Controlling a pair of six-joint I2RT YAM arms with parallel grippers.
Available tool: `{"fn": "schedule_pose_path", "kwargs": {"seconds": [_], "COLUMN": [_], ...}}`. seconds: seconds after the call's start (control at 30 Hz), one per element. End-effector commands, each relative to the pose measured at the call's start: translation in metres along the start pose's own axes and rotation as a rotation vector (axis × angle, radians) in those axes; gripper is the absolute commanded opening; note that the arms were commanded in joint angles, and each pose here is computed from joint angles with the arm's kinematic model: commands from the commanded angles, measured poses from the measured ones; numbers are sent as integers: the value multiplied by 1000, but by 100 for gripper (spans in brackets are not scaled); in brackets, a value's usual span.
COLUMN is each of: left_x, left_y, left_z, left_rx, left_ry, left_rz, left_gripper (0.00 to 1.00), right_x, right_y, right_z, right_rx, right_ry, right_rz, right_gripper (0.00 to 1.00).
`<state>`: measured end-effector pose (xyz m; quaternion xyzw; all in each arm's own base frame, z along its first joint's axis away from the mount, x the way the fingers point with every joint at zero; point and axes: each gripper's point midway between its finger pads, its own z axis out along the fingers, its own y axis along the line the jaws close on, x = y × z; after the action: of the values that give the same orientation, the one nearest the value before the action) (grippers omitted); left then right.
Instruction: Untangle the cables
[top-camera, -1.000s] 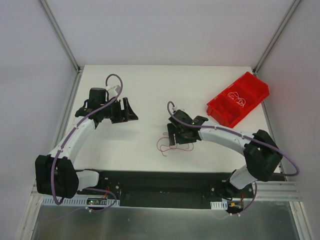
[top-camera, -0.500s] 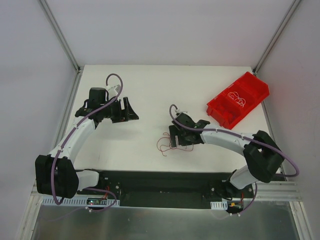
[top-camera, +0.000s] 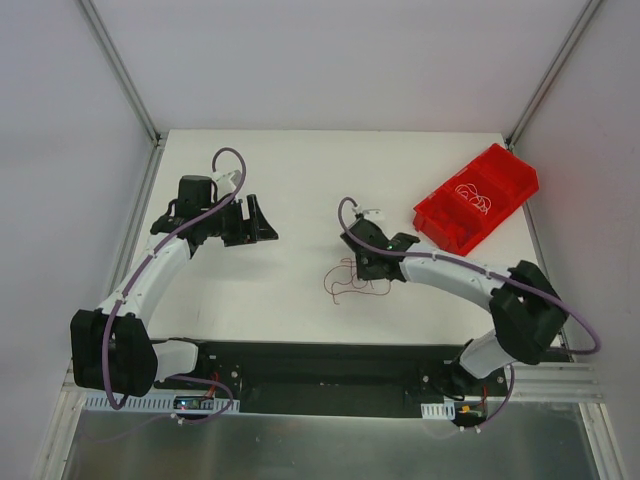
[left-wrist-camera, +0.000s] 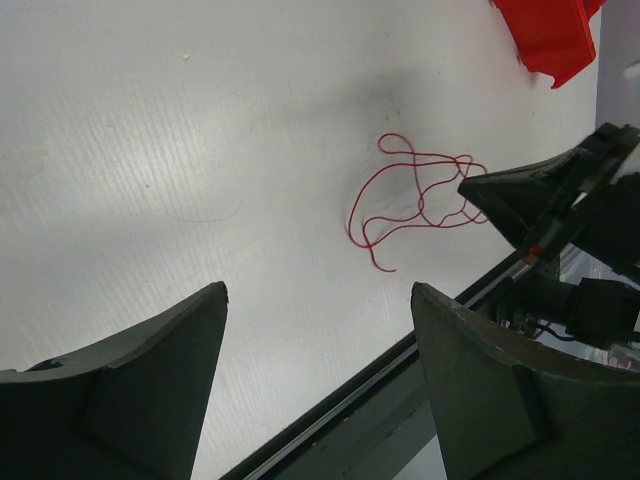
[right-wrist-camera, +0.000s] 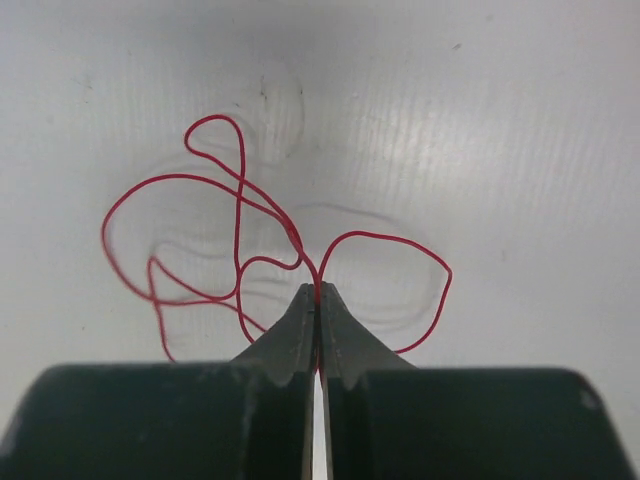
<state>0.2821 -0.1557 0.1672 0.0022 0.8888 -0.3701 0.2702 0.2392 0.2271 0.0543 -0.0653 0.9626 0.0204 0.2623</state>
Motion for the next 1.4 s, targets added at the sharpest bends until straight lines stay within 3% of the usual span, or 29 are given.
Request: {"fn": "schedule_pose_path", "kwargs": {"seconds": [0.0, 0.17, 0.53, 1.0, 1.37], "left_x": [-3, -2, 1, 5, 7], "left_y": [-7, -11, -13, -16, -17], "left_z": [-2, -1, 2, 7, 10], "left_rx": [47, 72, 103, 139, 154], "left_ry": [-8, -3, 23, 48, 59], "left_rz": [4, 3, -17, -38, -44], "left_gripper": [73, 73, 73, 73, 73], "right_x": [-66, -124, -214, -283, -290], "right_y": [-20, -75, -267, -435, -465], "right_z": [-67, -126, -170, -108, -22], "right_rx": [-27, -39, 456, 821, 805], "right_ry": [-237, -416, -561, -401, -269], "right_rz": [-27, 100, 404, 405, 271], "right_gripper": [0, 0, 0, 0, 0]}}
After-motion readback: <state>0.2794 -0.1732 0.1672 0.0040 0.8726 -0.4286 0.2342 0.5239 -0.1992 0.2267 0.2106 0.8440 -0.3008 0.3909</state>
